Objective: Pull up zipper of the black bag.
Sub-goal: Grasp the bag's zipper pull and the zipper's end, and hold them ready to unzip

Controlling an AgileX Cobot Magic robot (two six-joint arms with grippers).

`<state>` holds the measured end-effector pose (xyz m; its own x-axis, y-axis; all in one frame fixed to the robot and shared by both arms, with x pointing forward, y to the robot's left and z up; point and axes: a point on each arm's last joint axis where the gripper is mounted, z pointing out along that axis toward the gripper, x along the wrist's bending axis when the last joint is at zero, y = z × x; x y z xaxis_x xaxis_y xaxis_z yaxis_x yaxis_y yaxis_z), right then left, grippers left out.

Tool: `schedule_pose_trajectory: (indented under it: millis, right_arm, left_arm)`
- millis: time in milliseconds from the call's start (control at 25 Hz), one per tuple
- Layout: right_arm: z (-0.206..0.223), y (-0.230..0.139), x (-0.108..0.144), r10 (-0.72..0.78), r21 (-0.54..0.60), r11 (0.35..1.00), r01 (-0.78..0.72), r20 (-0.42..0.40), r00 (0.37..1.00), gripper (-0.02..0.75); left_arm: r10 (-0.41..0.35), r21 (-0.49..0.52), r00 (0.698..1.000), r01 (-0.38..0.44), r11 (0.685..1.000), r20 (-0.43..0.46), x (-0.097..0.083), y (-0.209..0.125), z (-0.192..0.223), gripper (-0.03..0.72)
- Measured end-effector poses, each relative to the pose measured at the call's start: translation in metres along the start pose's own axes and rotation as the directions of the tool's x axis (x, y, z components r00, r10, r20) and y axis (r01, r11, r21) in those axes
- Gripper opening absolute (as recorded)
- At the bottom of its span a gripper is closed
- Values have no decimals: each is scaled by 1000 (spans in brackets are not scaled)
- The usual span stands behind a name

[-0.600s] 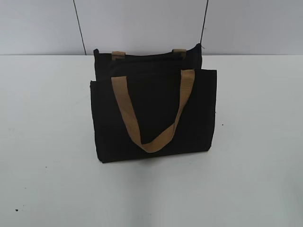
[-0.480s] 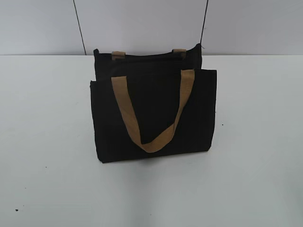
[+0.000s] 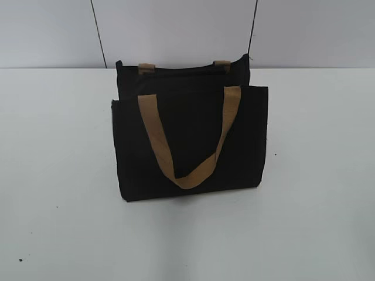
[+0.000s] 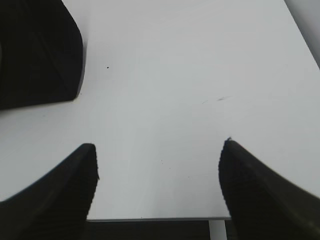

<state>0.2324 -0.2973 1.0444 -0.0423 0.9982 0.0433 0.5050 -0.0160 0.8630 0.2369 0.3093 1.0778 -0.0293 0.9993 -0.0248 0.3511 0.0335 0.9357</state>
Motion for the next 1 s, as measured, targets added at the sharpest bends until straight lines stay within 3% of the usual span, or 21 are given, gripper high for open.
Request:
schedule_pose_trajectory:
  millis: [200, 440, 640, 1000]
  right_arm:
    - [0, 0, 0, 0, 0, 1000, 0, 0, 1000, 577]
    - [0, 0, 0, 0, 0, 1000, 0, 0, 1000, 577]
    - [0, 0, 0, 0, 0, 1000, 0, 0, 1000, 577]
    - [0, 0, 0, 0, 0, 1000, 0, 0, 1000, 577]
  left_arm:
    - [11, -109, 1000, -9, 994, 21, -5, 35, 22, 239]
    - [31, -196, 998, -19, 980, 54, -15, 60, 76, 239]
    - [45, -282, 995, -17, 959, 92, -22, 58, 125, 239]
    - [79, -254, 977, -26, 967, 200, -46, 35, 199, 272]
